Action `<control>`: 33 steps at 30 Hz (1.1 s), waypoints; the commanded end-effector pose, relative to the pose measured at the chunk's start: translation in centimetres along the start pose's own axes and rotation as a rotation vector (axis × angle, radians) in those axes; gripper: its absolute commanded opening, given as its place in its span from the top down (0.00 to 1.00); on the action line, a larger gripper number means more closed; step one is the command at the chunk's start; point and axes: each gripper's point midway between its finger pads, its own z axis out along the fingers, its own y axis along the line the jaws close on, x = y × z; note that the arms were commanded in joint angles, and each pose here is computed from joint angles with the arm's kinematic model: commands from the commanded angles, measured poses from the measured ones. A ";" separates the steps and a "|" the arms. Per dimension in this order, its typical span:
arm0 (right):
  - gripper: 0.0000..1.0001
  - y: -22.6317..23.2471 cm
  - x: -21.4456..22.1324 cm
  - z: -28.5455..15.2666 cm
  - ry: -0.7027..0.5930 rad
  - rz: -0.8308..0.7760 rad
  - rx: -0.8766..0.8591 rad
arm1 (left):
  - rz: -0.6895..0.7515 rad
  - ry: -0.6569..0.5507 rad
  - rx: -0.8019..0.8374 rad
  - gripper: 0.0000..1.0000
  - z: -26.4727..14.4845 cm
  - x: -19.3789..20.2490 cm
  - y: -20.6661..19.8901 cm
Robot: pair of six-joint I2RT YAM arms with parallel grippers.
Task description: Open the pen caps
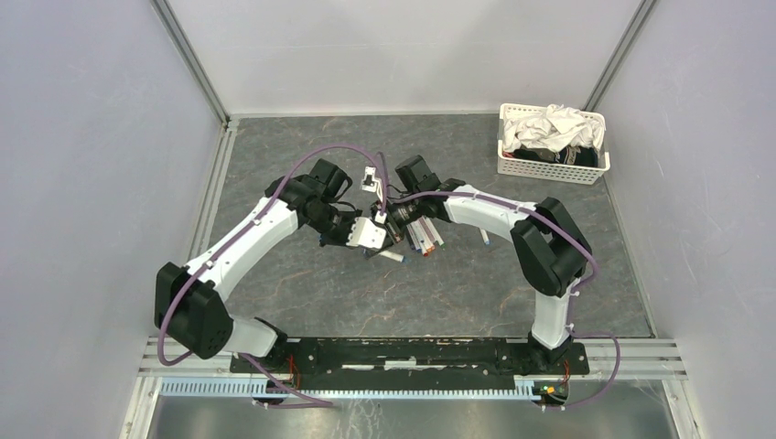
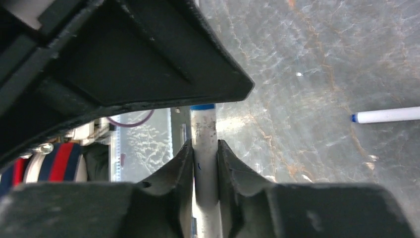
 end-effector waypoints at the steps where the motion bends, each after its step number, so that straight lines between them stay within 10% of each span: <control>1: 0.90 0.4 -1.6 -0.2 -0.027 -0.032 -0.011 | 0.020 -0.009 -0.044 0.98 -1.0 -0.8 0.8; 16: 1.00 -4.4 6.2 -6.6 -0.014 0.069 0.284 | -0.082 0.106 -0.184 0.98 -3.9 7.3 6.5; 25: 1.00 -13.9 3.6 -19.2 -0.278 0.211 0.981 | -0.242 0.099 -0.206 0.98 1.5 9.2 8.6; 33: 0.93 -17.7 5.3 -21.2 -0.283 0.257 1.183 | -0.347 0.211 -0.195 0.97 4.4 13.7 9.3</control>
